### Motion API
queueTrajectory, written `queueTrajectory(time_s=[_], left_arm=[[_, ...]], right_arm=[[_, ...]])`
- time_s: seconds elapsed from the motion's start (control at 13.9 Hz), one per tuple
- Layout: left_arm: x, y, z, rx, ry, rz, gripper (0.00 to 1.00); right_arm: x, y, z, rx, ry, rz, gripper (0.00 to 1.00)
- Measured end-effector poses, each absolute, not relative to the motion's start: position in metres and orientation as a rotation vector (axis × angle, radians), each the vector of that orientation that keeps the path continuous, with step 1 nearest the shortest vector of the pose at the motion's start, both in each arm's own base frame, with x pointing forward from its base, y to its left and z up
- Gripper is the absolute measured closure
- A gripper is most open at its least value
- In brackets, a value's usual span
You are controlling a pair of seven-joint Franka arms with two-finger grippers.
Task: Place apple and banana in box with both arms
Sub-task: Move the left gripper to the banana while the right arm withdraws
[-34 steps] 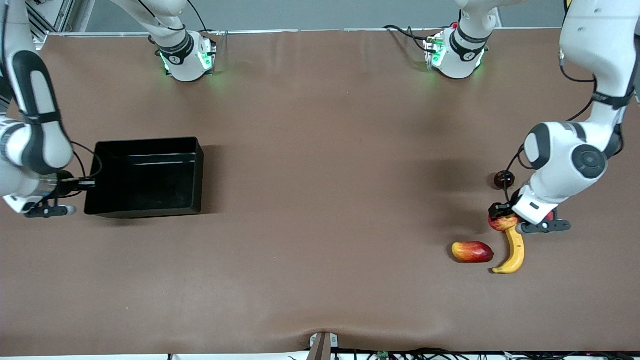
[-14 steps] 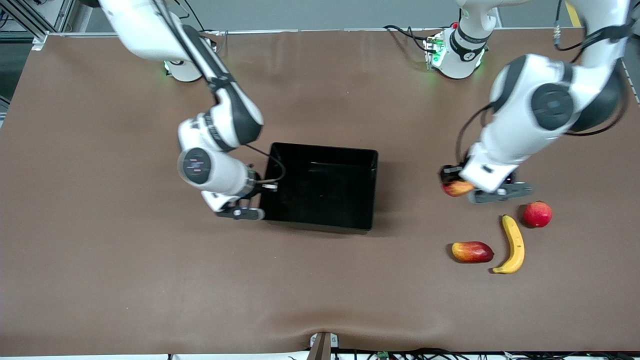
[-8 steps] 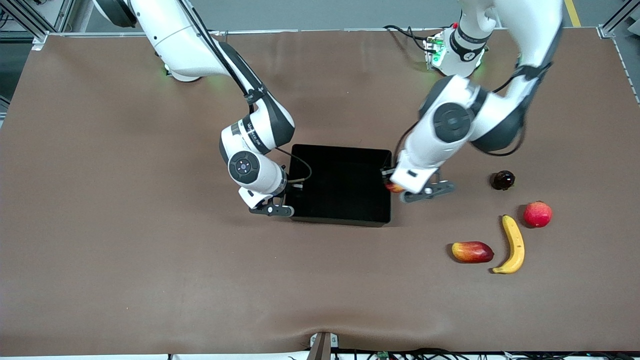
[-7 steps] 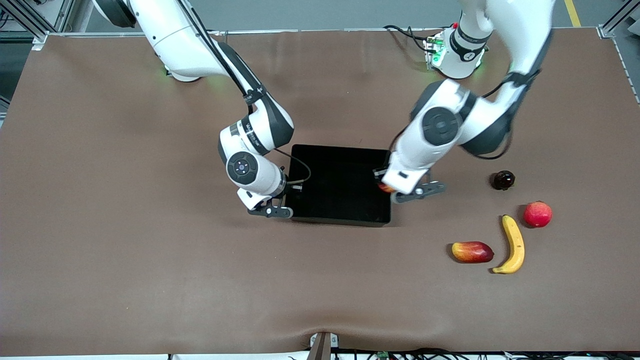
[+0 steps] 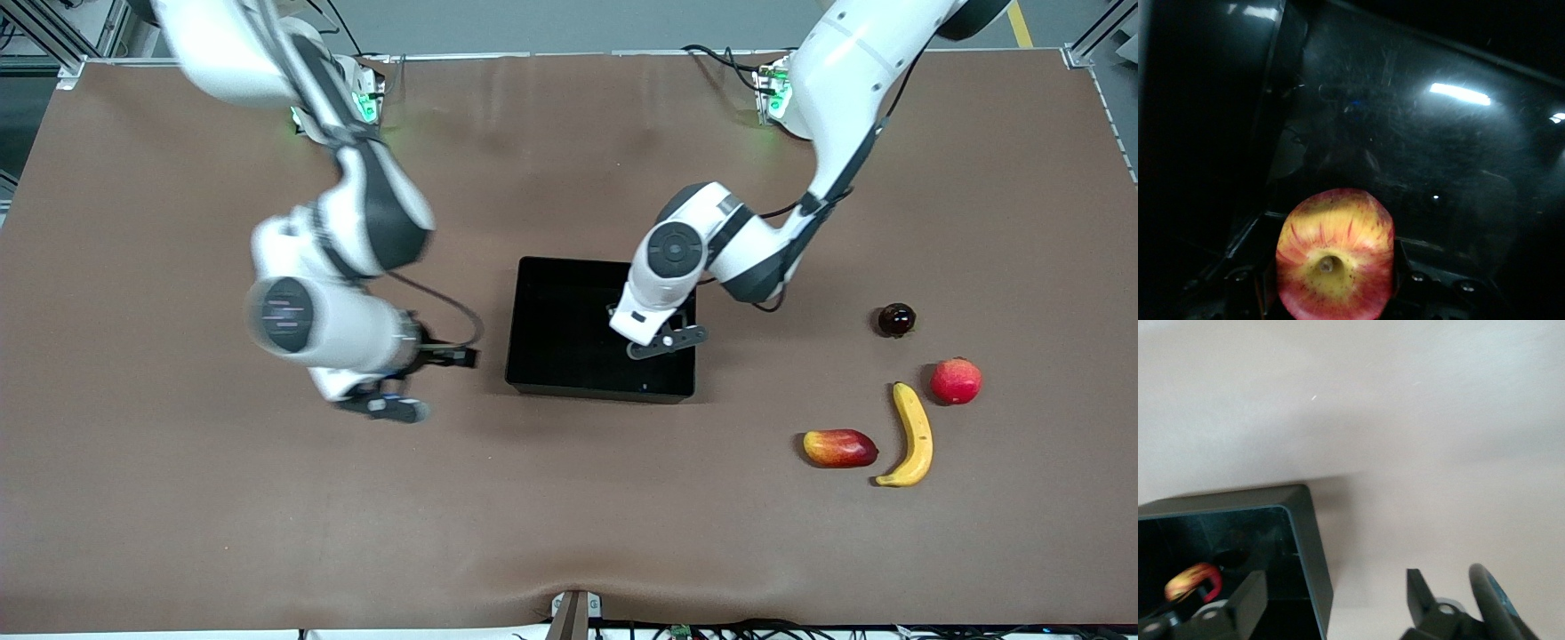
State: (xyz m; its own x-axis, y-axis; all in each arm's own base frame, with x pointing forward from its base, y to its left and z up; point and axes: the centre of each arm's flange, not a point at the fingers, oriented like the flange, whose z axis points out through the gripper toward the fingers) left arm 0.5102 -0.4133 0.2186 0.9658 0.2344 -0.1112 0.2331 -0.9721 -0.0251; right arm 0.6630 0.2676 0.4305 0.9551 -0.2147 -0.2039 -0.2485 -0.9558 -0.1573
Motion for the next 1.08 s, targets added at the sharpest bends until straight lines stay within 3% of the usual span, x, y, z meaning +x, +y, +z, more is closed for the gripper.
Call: queueTrajectory(time_s=[0.14, 0.22, 0.43, 0.79, 1.08], left_arm=[[0.506, -0.419, 0.209, -3.096, -0.348, 0.177, 0.34], [0.508, -0.419, 0.21, -3.097, -0.345, 0.17, 0.3], [0.518, -0.42, 0.224, -3.11, -0.341, 0.112, 0.01], [0.597, -0.343, 0.353, -3.094, -0.463, -0.095, 0.0], [0.662, -0.189, 0.371, -3.083, -0.386, -0.119, 0.0]], right_arm=[[0.674, 0.228, 0.464, -2.919, 0.401, 0.279, 0.0], [0.677, 0.21, 0.472, -2.922, 0.428, 0.289, 0.0], [0.683, 0.147, 0.509, -2.972, 0.427, 0.221, 0.0], [0.654, 0.065, 0.565, -3.016, 0.472, 0.202, 0.0], [0.619, 0.019, 0.592, -3.041, 0.396, 0.098, 0.0]])
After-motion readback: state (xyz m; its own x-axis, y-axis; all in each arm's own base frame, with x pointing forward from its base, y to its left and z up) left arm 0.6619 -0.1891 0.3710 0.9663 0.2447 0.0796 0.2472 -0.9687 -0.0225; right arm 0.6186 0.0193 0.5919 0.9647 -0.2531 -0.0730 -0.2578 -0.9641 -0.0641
